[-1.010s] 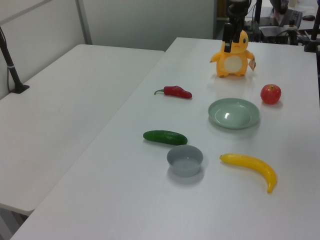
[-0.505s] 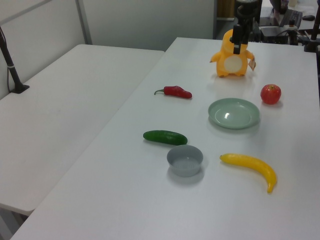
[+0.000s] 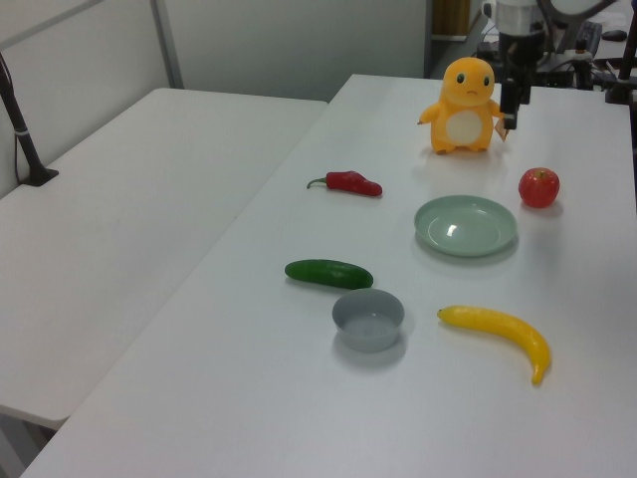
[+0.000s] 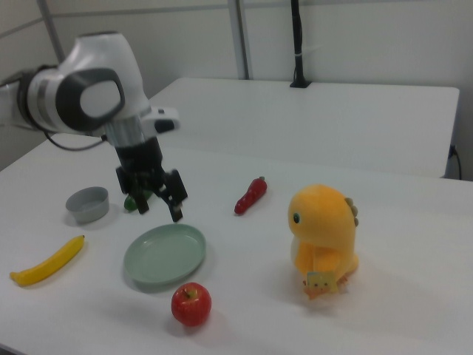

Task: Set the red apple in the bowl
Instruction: 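Move the open gripper over the red apple and lower it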

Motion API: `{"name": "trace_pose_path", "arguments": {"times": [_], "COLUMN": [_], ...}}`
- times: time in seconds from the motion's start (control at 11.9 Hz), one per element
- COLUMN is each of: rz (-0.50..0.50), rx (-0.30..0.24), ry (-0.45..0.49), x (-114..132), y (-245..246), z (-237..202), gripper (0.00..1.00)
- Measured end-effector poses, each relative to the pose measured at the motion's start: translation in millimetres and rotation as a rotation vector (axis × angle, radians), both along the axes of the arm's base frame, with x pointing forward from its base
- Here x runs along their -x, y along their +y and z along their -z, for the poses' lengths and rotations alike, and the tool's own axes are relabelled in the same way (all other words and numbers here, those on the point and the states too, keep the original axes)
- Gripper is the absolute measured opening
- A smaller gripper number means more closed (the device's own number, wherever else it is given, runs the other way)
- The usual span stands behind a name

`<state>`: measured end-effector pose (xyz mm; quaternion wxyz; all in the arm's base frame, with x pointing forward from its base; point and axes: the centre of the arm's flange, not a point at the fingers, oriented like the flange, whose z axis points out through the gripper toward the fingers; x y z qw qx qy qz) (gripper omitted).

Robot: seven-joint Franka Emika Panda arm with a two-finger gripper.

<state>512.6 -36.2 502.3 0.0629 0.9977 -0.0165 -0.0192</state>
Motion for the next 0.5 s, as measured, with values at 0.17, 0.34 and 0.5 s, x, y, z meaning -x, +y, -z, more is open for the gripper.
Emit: {"name": "trace_pose_path", "arguments": {"times": [0.17,0.34,0.5], "rz": [-0.004,0.026,0.048], "rx": [0.012,0.001,-0.018], "ry": [0.028,0.052,0.071], "x": [19.3,35.1,48.5], "y": [-25.3,-52.8,-77.9], "z": [24.6,34.9,44.2], "gripper": [1.0,1.0,1.0]}}
